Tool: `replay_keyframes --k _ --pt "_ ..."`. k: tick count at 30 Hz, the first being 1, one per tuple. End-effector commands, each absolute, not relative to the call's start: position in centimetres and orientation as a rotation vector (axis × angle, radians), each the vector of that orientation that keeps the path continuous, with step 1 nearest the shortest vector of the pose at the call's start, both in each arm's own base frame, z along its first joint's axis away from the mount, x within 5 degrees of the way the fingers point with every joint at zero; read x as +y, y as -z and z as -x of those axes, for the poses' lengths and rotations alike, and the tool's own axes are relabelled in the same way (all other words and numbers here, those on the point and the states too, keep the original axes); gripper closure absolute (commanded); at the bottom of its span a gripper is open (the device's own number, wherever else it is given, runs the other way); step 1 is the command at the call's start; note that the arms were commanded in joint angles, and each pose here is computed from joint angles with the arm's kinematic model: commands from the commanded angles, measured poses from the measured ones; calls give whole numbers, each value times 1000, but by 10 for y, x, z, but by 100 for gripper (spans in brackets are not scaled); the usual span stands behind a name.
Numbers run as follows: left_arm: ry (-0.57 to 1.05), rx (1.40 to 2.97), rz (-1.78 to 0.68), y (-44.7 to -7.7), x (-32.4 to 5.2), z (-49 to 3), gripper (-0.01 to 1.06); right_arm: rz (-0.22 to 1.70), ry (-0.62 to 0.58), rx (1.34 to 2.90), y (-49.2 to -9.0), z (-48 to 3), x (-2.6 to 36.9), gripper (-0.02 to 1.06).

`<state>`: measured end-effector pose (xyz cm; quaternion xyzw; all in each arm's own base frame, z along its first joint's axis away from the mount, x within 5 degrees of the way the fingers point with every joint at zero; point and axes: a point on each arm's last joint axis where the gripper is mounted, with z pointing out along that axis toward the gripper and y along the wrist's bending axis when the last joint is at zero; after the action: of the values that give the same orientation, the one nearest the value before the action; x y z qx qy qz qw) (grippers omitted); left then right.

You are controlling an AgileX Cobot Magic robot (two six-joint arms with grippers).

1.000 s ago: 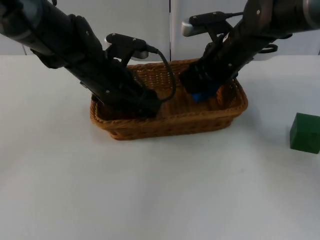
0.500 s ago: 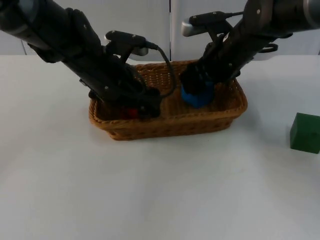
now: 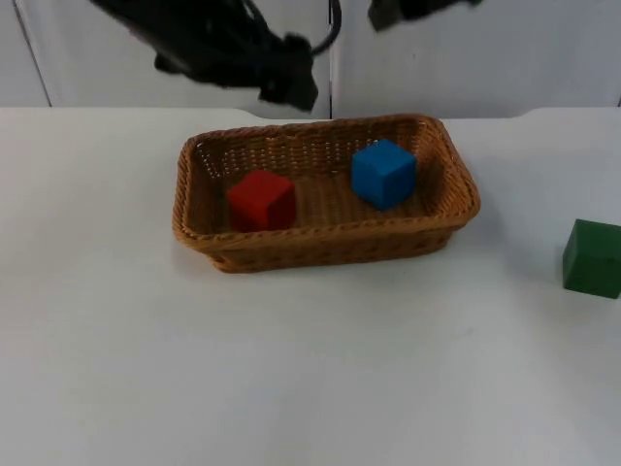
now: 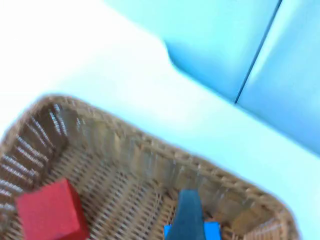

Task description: Pick up one cube with each hand and place exactly two cubes into the same basket, leaving the remaining cube outside.

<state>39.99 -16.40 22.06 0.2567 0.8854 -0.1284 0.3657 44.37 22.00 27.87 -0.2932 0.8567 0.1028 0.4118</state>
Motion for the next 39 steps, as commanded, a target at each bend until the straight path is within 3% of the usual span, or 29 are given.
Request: replay_keyframes --k 1,8,14,29,39 --pt "349 2234 -656 -246 -162 -391 17 745 -255 2118 -310 -431 214 41" --pt "360 2121 -657 -301 -156 -370 17 749 -266 2071 -363 -403 202 41" --pt "387 2103 -657 -320 -153 -357 17 745 -284 2081 -378 -390 197 41" --pt "435 2131 -708 -337 -150 -336 17 755 -323 2099 -404 -365 188 41" --pt "403 2130 -665 -326 -137 -310 17 724 -314 2115 -379 -346 177 41"
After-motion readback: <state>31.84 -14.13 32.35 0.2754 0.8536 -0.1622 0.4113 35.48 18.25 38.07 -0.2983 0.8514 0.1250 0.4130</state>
